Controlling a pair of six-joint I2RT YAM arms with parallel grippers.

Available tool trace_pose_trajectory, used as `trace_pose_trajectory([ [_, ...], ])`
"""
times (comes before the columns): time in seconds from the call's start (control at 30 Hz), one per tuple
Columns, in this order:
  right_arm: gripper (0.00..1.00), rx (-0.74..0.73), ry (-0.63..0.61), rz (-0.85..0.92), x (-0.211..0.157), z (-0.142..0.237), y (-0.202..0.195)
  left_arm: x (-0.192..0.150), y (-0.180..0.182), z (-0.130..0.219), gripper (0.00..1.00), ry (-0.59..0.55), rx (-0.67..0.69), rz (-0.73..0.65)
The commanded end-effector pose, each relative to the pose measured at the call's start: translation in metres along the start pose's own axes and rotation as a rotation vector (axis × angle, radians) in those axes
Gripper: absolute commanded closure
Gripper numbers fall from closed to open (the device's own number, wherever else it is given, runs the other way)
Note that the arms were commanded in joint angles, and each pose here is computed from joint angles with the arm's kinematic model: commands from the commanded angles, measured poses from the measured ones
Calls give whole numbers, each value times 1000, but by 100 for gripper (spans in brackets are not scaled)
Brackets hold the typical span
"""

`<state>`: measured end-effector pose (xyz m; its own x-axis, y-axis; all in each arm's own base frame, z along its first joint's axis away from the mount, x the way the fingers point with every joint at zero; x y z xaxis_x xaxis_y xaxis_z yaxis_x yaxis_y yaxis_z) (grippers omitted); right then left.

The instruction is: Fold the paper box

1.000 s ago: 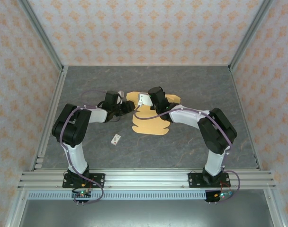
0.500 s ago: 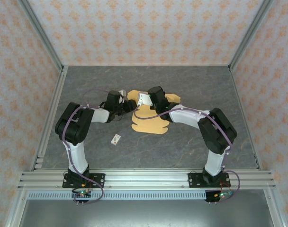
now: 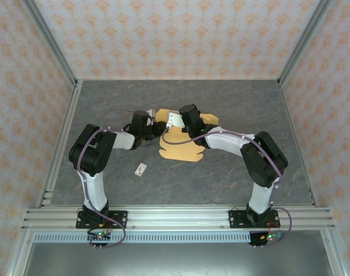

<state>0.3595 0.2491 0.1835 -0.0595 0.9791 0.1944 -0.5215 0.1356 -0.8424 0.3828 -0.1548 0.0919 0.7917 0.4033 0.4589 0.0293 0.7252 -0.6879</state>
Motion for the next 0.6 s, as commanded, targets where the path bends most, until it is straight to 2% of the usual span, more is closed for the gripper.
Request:
trace_pose_trajectory([
  [0.0,100,0,10,-21,4,1,-2,8,-15,14,62,-57,-23,-41],
  [0.57,100,34,14,-33,5,1,-2,7,-31,11,69,-69,-68,-135],
])
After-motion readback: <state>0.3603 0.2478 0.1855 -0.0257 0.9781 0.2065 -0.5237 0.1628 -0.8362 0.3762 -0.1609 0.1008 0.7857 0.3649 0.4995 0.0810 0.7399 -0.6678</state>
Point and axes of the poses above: each hand's point on the last joint's axis, 136 mm out from that joint toward the fingers, its own z axis back along the fingers, its own y axis along the line the jaws close on, x = y × z, the point moved 9 cm from there along z, back along the fingers
